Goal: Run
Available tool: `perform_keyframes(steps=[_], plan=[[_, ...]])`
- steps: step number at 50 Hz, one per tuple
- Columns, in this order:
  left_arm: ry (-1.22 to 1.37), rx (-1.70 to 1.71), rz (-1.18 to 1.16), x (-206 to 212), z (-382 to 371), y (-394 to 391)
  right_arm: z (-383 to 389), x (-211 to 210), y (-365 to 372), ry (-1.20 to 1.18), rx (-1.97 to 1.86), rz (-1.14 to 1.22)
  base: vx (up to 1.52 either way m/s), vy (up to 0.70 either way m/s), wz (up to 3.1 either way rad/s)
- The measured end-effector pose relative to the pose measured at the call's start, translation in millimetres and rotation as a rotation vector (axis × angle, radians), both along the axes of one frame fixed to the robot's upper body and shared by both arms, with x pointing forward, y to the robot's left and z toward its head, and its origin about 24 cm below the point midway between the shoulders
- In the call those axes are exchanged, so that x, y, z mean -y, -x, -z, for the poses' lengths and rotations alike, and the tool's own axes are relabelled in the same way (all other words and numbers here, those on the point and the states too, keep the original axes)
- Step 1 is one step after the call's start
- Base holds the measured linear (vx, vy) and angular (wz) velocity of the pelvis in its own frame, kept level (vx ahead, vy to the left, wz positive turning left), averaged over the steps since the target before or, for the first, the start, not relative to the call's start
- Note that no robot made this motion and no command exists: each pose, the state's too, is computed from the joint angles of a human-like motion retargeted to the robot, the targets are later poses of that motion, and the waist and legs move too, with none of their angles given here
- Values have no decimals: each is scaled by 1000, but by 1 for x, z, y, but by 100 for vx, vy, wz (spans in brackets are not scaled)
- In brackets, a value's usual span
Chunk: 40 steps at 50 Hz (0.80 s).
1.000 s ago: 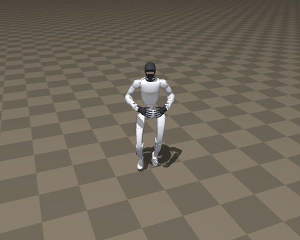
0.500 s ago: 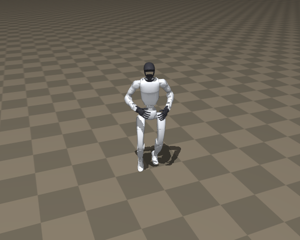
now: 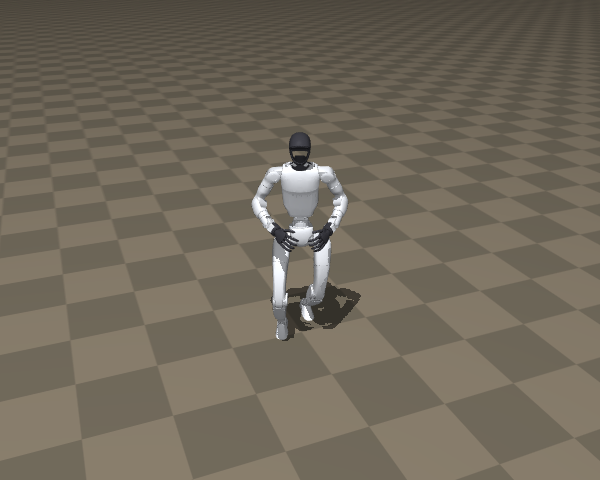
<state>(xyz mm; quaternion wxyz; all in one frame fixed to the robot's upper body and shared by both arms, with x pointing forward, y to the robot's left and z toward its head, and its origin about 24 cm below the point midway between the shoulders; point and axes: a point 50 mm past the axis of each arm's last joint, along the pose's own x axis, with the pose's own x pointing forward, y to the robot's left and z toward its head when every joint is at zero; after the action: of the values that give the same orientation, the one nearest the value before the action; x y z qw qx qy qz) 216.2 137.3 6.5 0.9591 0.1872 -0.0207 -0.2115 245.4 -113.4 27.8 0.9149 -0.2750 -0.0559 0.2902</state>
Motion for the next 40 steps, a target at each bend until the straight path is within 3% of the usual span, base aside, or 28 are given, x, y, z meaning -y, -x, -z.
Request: perform_keyframes(steps=[15,31,40], plan=[[-241,-81,136,8,28,-16,48,2,-1,191,-208,-83,-19,0,-6],[-472,-390,104,-51,82,8,59,32,0,250,-279,-22,-13,-3,-4],[-481,-502,68,-60,101,28,76,37,12,273,-338,2,-12,-11,-4]])
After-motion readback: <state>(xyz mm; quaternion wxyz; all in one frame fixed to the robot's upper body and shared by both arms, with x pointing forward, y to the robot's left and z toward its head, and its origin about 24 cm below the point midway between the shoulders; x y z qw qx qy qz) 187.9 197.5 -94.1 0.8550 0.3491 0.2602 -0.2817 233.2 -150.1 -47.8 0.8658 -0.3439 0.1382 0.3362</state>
